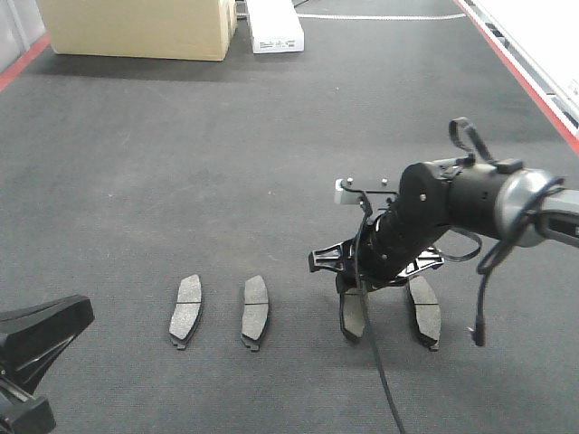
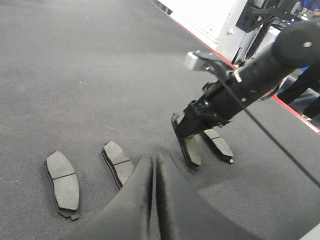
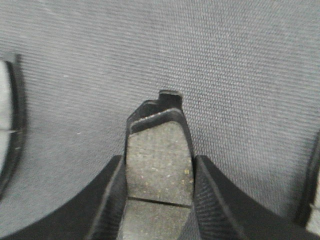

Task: Move and align brake pads A on conveyor
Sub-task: 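Open the right gripper to release the pad in line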

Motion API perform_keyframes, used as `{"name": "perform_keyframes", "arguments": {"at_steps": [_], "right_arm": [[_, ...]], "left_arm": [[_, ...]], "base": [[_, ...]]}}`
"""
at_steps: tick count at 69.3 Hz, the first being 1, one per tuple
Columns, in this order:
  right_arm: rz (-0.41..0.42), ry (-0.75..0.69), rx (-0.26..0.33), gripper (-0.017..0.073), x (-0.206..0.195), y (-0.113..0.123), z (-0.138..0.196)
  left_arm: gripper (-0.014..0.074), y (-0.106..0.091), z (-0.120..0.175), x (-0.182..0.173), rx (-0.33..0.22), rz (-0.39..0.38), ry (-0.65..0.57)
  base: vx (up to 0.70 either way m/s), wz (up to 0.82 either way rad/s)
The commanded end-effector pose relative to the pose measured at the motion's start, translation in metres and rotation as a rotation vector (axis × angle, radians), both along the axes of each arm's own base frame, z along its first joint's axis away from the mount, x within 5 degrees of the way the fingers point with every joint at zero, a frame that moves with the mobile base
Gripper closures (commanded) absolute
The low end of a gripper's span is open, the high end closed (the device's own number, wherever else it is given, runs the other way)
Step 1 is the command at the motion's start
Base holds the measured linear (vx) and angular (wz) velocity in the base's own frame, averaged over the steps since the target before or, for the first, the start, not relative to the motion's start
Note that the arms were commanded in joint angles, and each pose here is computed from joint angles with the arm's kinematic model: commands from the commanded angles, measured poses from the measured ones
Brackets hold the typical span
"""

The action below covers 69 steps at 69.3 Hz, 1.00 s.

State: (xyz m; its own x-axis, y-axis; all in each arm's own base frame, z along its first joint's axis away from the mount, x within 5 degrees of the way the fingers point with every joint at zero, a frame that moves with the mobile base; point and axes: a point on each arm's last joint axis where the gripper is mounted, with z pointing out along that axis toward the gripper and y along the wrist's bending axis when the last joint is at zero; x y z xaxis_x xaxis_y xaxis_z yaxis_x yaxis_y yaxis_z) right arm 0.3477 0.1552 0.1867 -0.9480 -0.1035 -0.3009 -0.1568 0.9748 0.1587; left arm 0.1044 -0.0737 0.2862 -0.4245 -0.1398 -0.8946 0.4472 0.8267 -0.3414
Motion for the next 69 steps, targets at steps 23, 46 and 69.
{"name": "perform_keyframes", "arguments": {"at_steps": [23,46,69], "right_arm": [[-0.001,-0.054,0.028,0.0437,0.009,0.004,0.011],[-0.01,-0.049,0.035,0.0172,0.008,0.004,0.012],[-0.031,-0.099,0.066,0.0175,-0.007,-0.011,0.056]], "left_arm": [[0.06,-0.003,0.016,0.001,-0.054,-0.015,-0.079],[0.06,-0.003,0.016,0.001,-0.054,-0.015,-0.079],[0.06,-0.003,0.016,0.001,-0.054,-0.015,-0.079]], "base": [[0.0,0.0],[0.0,0.0],[0.0,0.0]]}}
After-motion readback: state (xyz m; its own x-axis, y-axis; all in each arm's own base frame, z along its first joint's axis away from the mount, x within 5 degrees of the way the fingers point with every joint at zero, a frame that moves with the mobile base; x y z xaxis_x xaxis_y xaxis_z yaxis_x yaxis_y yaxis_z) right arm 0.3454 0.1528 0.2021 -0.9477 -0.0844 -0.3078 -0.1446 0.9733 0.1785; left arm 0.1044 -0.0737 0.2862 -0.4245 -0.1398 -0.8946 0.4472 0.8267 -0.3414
